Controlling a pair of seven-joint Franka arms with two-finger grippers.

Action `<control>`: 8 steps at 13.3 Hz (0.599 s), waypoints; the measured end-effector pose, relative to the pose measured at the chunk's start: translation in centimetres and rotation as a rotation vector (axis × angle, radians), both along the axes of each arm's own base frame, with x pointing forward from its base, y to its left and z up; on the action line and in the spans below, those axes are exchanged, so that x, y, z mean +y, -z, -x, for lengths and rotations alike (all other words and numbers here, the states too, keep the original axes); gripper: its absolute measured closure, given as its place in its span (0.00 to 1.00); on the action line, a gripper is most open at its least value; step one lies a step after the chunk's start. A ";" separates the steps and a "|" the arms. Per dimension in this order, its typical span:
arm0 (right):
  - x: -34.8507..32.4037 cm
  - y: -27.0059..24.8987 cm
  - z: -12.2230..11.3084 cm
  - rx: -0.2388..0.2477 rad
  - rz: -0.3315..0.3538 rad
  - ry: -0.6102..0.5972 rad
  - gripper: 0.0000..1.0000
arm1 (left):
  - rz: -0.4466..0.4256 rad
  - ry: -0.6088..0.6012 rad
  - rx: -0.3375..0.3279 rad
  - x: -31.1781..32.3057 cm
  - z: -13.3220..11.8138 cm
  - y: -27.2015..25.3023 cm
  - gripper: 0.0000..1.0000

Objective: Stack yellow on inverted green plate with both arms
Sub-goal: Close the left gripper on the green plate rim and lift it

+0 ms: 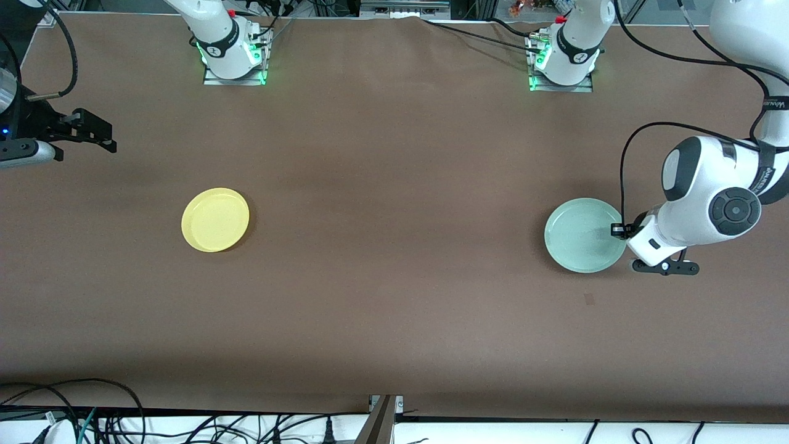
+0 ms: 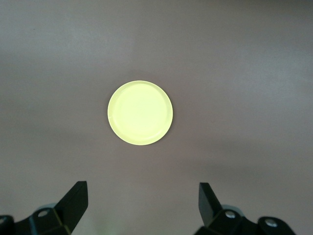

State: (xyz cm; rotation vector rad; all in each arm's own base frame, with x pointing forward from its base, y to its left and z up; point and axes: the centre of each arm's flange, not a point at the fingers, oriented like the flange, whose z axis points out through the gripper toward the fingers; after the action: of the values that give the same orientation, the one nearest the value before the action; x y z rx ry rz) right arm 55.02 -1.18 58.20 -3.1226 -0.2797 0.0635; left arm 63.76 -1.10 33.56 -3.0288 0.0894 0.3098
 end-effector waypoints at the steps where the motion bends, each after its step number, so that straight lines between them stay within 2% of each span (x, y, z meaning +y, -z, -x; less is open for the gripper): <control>1: 0.0 0.0 0.0 0.000 0.000 0.000 0.00 | -0.010 0.005 0.007 -1.6 -0.3 -1.4 0.97; 3: 0.0 0.0 0.0 0.000 0.000 0.000 0.00 | -0.067 0.033 0.012 -5.0 -0.6 -3.9 0.97; 5: 0.0 0.0 0.0 0.000 0.000 0.000 0.00 | -0.175 0.073 -0.006 -9.3 -0.5 -6.3 0.97; 8: 0.0 0.0 0.0 0.000 0.000 -0.001 0.00 | -0.332 0.157 -0.075 -17.5 1.0 -8.6 0.97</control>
State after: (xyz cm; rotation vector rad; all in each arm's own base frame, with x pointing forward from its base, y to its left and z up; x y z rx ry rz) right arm 55.02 -1.15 58.20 -3.1225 -0.2806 0.0635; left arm 62.73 -18.58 42.21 -2.6809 0.2429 0.1769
